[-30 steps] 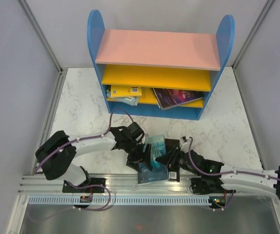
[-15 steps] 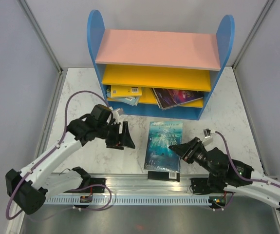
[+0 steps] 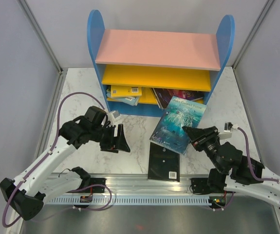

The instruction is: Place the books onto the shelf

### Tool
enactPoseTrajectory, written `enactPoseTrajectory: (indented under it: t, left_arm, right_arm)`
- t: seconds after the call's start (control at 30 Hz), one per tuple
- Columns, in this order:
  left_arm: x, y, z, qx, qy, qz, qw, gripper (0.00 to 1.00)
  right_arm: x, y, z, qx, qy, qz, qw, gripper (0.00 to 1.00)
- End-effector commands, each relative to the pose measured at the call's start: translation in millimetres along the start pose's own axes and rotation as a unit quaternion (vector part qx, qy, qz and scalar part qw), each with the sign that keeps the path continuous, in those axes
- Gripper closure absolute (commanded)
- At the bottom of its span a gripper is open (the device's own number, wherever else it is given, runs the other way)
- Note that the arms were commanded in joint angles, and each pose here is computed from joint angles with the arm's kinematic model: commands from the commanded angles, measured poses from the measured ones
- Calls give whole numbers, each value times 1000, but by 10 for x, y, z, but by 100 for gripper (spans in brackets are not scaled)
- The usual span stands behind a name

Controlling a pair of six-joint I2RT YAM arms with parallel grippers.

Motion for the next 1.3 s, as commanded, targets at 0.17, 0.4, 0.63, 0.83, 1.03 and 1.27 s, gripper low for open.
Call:
enactPoseTrajectory:
  t: [0.17, 0.4, 0.63, 0.83, 1.03, 1.27]
  left_arm:
    - [-14, 98, -40, 6, -24, -14, 1000, 23]
    - [26, 89, -12, 6, -18, -11, 1000, 23]
    - [89, 119, 9, 10, -15, -15, 1000, 23]
    - [180, 143, 61, 9, -9, -14, 1000, 23]
    - [243, 184, 84, 8, -8, -14, 1000, 23]
    - [339, 296, 86, 8, -7, -20, 1000, 23]
  right_arm:
    - [-338, -37, 331, -46, -137, -121, 982, 100]
    - [-301, -162, 142, -37, -182, -172, 967, 100]
    - [-226, -274, 89, -61, -203, -195, 958, 100]
    - [-313, -260, 121, -84, -216, -226, 946, 100]
    - [-262, -470, 67, -82, -216, -244, 942, 100]
    - [-454, -781, 144, -117, -212, -255, 936, 100]
Point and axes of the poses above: each gripper's point midway between its finger pads, its own y axis back along the fingers, its own z axis along the line the jaws close on, x = y × z, the point moved 8 cm from there along y, back along the fingers, and after that the axes turned 4 degrees about y, right-handed, at the moved point
